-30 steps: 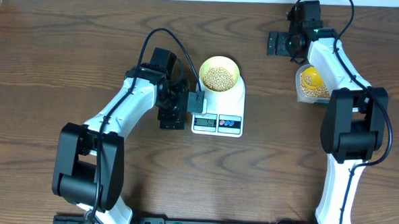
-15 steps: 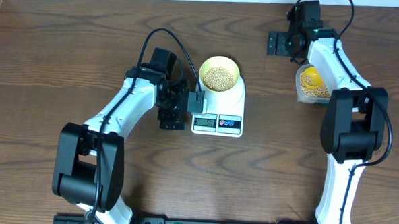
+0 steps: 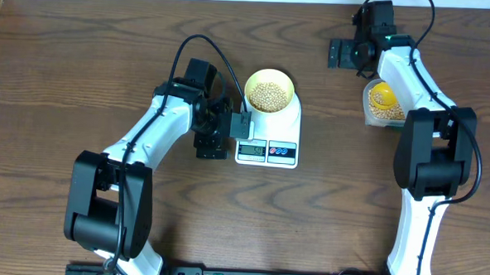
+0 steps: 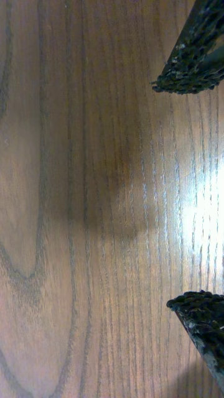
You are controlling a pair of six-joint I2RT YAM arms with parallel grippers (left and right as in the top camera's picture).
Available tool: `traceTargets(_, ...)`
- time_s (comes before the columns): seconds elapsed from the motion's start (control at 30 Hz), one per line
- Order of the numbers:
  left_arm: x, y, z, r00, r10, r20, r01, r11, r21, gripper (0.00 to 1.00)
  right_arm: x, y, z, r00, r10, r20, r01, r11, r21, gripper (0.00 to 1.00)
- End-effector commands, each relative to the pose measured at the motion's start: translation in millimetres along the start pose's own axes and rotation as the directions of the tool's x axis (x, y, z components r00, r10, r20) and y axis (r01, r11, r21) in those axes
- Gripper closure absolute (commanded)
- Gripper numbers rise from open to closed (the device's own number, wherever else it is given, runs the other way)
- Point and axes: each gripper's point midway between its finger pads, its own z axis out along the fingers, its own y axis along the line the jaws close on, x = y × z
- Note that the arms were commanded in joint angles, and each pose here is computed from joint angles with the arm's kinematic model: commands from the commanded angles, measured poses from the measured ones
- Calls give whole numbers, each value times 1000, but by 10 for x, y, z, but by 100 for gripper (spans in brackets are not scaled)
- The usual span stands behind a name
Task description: Scoop item into bowl and weigh 50g on scale
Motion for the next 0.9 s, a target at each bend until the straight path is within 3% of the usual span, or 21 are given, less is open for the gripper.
traceTargets(0.0,-58,-26,-39,1000,0,21,0,1000,-5,2,15,24,11,1000,4,-1,-4,1000,8,1)
traceTargets(0.87,6,59,-42,1000,8,-18,-9,999,-42,2,15,24,11,1000,4,-1,-4,1000,8,1)
